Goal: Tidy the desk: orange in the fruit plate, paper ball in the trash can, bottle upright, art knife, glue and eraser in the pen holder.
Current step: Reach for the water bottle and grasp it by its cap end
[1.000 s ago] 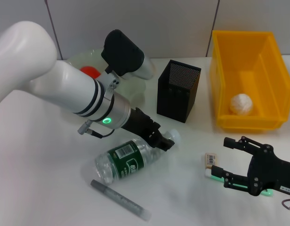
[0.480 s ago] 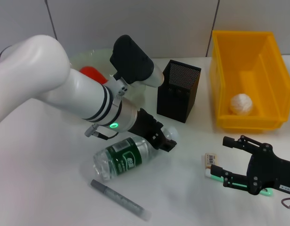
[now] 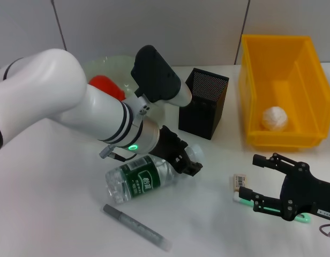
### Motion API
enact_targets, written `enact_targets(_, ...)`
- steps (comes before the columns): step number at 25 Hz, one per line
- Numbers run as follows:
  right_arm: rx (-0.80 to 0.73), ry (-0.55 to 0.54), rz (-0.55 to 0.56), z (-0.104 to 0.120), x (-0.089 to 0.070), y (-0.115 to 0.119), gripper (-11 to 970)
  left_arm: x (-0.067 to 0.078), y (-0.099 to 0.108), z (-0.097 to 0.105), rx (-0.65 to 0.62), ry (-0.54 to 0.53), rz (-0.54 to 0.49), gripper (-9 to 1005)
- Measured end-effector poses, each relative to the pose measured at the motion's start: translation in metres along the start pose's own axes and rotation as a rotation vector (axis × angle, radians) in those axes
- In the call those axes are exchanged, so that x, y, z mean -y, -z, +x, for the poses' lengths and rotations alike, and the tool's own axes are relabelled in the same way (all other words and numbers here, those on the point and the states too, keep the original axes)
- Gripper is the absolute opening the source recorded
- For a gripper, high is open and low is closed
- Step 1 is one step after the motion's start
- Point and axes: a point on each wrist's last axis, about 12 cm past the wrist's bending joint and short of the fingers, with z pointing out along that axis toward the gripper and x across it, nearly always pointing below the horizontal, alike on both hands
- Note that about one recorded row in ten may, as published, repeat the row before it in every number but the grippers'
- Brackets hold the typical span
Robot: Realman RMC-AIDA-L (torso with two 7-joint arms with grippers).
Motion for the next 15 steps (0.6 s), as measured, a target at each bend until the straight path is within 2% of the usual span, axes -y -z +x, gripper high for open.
enact_targets(12,0.003,-0.002,0.002,-0.0001,-0.0002,-0.0002,786,0.0007,-0.0012,0.0,-0.008,-0.021,-0.008,619)
enact_targets(15,0.004,-0.003,0.003,-0.0001,-0.0002,-0.0002,786,0.0007,-0.0011,-0.0001,-0.008,-0.021,-0.008,549)
